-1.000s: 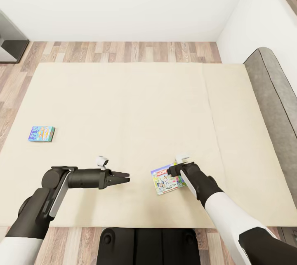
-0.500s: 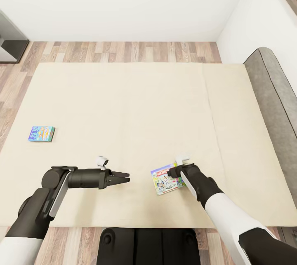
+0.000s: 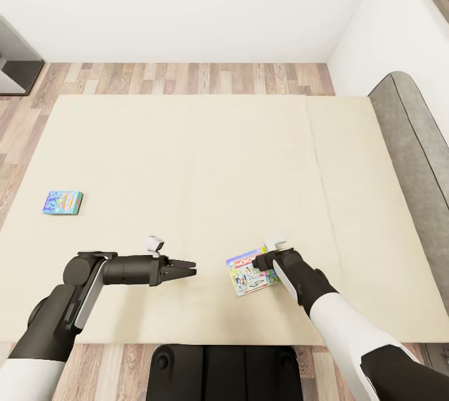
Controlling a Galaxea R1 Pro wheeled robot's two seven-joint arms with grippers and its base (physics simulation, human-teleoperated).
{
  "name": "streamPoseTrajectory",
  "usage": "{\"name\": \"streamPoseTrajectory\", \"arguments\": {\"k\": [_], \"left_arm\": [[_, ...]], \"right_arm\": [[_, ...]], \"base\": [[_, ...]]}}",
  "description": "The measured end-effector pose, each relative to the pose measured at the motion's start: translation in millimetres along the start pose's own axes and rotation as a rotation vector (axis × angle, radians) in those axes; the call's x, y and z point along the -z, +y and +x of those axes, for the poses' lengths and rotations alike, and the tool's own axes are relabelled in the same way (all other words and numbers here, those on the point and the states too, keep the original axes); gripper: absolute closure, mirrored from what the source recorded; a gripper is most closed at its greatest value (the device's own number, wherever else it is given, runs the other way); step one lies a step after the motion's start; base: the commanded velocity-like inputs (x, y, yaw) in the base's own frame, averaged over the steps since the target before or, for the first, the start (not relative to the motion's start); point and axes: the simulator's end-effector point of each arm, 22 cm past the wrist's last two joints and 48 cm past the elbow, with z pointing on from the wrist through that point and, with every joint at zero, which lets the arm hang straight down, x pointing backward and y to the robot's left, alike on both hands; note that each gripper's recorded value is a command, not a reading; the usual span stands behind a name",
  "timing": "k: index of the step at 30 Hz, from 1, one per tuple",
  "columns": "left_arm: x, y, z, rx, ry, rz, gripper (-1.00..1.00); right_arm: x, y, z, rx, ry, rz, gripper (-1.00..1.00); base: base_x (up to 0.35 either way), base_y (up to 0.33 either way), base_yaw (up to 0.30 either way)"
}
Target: Put all the toys in the child's room - the three board games (two on the bed and one on the table), the two jigsaw puzzles on the table, and the tennis ball on the table - inside the toy box on the table in the child's room.
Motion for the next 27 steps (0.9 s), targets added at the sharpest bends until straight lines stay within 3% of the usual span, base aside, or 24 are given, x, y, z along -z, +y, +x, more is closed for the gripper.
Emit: {"name": "streamPoseTrajectory", "arguments": {"k": [27], "left_arm": [[0.5, 1.1, -0.8, 0.002, -0.006, -0.001, -1.0]], "right_arm": [[-1.2, 7.0, 3.6, -0.007, 0.008, -0.014, -1.0]], "base": [[0.0, 0.0, 0.0]]}}
